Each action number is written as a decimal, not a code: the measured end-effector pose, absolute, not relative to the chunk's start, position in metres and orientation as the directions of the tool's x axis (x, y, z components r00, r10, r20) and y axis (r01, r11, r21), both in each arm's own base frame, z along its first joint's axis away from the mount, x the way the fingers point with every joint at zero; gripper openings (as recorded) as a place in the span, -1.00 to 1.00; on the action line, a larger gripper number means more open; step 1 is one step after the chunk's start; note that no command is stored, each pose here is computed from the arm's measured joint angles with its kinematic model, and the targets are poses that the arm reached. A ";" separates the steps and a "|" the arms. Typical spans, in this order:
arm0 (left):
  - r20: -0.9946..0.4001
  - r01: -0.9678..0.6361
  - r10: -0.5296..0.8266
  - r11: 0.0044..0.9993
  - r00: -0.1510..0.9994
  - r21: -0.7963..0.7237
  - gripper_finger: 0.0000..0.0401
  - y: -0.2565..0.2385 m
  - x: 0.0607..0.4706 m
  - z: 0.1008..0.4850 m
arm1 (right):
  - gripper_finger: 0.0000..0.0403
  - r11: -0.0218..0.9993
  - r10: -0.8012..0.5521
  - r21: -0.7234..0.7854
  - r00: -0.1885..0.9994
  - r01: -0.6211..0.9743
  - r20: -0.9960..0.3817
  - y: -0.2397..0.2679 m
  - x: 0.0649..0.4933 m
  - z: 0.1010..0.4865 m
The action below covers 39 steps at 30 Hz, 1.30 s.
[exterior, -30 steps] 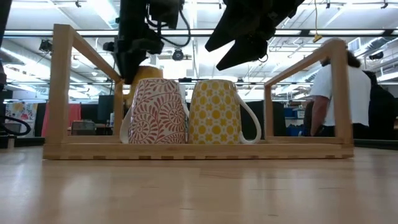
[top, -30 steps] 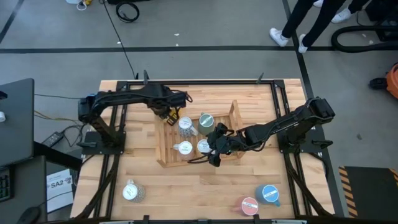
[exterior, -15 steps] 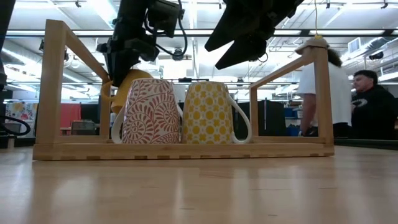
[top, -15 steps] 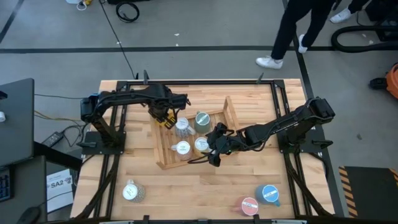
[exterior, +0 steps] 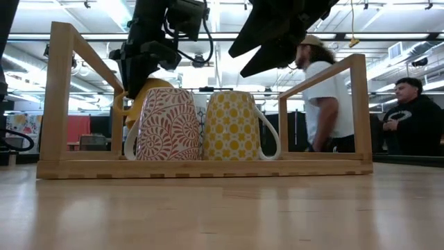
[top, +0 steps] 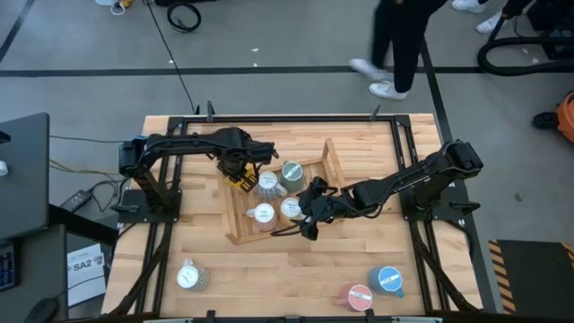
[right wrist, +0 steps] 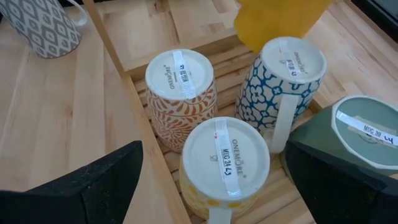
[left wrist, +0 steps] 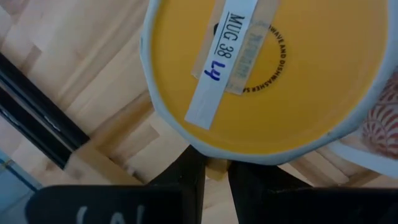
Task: Place coffee mugs
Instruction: Put the yellow mug on the shelf
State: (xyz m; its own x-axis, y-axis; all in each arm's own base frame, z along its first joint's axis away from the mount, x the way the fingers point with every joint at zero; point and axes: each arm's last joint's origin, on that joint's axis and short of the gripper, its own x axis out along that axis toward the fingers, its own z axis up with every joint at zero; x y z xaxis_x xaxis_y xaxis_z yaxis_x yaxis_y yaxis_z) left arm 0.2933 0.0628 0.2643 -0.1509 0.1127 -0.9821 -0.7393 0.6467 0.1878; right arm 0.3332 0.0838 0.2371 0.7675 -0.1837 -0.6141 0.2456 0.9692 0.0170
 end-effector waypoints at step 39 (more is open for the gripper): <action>-0.977 -0.937 0.137 0.287 -0.166 0.199 -0.71 0.032 0.307 0.251 | 0.97 0.973 -0.180 -0.221 0.829 0.070 -0.529 0.073 0.312 0.279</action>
